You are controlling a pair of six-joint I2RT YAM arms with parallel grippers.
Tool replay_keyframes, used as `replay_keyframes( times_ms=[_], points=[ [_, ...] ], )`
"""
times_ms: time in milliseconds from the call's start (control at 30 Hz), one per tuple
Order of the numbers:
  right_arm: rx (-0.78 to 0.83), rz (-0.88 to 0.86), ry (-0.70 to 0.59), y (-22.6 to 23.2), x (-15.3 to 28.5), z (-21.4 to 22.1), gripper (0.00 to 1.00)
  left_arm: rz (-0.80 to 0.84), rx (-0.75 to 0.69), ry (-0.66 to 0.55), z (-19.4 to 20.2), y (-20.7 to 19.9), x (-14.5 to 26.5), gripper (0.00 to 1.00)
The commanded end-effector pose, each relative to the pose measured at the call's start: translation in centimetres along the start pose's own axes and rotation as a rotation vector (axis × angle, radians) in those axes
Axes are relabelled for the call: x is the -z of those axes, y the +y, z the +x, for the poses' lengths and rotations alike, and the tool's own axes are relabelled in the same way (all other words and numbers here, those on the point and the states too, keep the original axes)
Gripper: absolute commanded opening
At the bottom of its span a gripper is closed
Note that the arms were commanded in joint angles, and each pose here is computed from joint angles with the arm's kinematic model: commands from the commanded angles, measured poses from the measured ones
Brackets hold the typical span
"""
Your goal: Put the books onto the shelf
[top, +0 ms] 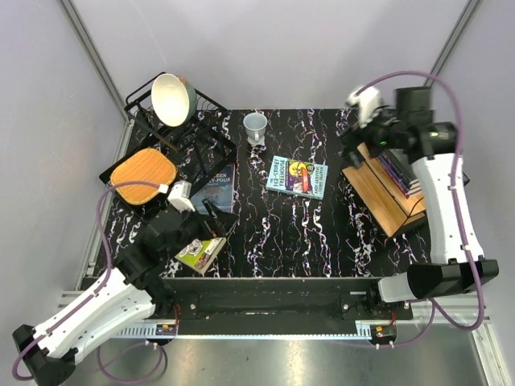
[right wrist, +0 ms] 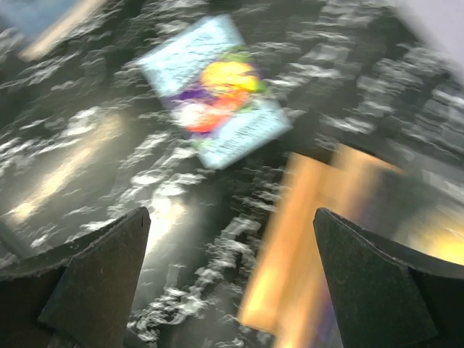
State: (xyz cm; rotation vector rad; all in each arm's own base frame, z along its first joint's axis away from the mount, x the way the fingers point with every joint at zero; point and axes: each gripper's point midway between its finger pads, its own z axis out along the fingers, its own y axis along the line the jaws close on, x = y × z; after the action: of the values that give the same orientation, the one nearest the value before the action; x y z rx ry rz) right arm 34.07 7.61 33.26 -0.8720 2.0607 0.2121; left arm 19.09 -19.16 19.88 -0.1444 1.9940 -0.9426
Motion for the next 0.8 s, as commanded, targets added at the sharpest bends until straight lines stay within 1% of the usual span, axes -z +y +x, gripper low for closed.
replay_keyframes(
  times_ms=[0, 33, 67, 100, 133, 167, 200, 233, 267, 300, 333, 367, 400, 500, 600, 667, 700, 767],
  points=[
    [0.025, -0.224, -0.002, 6.7, -6.2, 0.0, 1.00, 0.008, -0.104, 0.047, -0.4, -0.9, -0.3, 0.99],
    [-0.011, -0.244, 0.042, 6.9, -8.6, 1.0, 1.00, -0.003, -0.109, 0.064, -0.1, -0.7, -0.6, 0.99],
    [-0.073, -0.256, 0.053, 7.5, -9.9, 0.8, 1.00, -0.006, -0.112, 0.072, 0.0, -0.6, -0.7, 0.99],
    [-0.117, -0.278, 0.078, 7.5, -12.8, 1.3, 1.00, -0.014, -0.112, 0.081, 0.1, -0.4, -0.9, 0.99],
    [-0.148, -0.288, 0.074, 7.3, -13.9, 0.7, 1.00, -0.015, -0.113, 0.087, 0.2, -0.4, -1.1, 0.99],
    [-0.227, -0.286, 0.094, 7.3, -15.2, 0.7, 1.00, -0.024, -0.112, 0.096, 0.4, -0.1, -1.3, 0.99],
    [-0.283, -0.287, 0.134, 7.0, -18.2, 1.7, 1.00, -0.027, -0.108, 0.099, 0.5, 0.0, -1.3, 0.99],
    [-0.310, -0.277, 0.128, 6.4, -19.3, 1.0, 1.00, -0.031, -0.106, 0.099, 0.6, 0.1, -1.4, 0.99],
    [-0.373, -0.257, 0.148, 6.1, -20.6, 1.1, 1.00, -0.040, -0.098, 0.104, 0.8, 0.4, -1.5, 0.99],
    [-0.400, -0.224, 0.151, 5.2, -22.0, 1.2, 1.00, -0.042, -0.095, 0.106, 1.0, 0.5, -1.6, 0.99],
    [-0.422, -0.173, 0.181, 4.1, -24.5, 2.0, 1.00, -0.049, -0.092, 0.110, 1.1, 0.8, -1.6, 0.99],
    [-0.457, -0.132, 0.194, 3.4, -25.7, 2.3, 1.00, -0.049, -0.085, 0.108, 1.1, 0.8, -1.7, 0.99],
    [-0.463, -0.081, 0.213, 2.1, -27.6, 2.9, 1.00, -0.057, -0.083, 0.114, 1.4, 1.1, -1.8, 0.99],
    [-0.452, -0.001, 0.220, 0.3, -30.6, 3.9, 1.00, -0.065, -0.078, 0.128, 1.8, 1.5, -1.9, 0.99],
    [-0.422, 0.031, 0.237, -0.8, -32.8, 4.9, 1.00, -0.078, -0.078, 0.139, 2.0, 2.0, -2.0, 0.99],
    [-0.408, 0.036, 0.254, -1.0, -33.6, 5.6, 1.00, -0.078, -0.079, 0.145, 2.1, 2.2, -2.3, 0.99],
    [-0.409, 0.022, 0.268, -0.8, -34.4, 6.2, 1.00, -0.081, -0.079, 0.146, 2.1, 2.3, -2.3, 0.99],
    [-0.427, -0.021, 0.303, 0.3, -34.7, 7.1, 1.00, -0.074, -0.075, 0.166, 2.5, 2.4, -2.5, 0.99]
  ],
)
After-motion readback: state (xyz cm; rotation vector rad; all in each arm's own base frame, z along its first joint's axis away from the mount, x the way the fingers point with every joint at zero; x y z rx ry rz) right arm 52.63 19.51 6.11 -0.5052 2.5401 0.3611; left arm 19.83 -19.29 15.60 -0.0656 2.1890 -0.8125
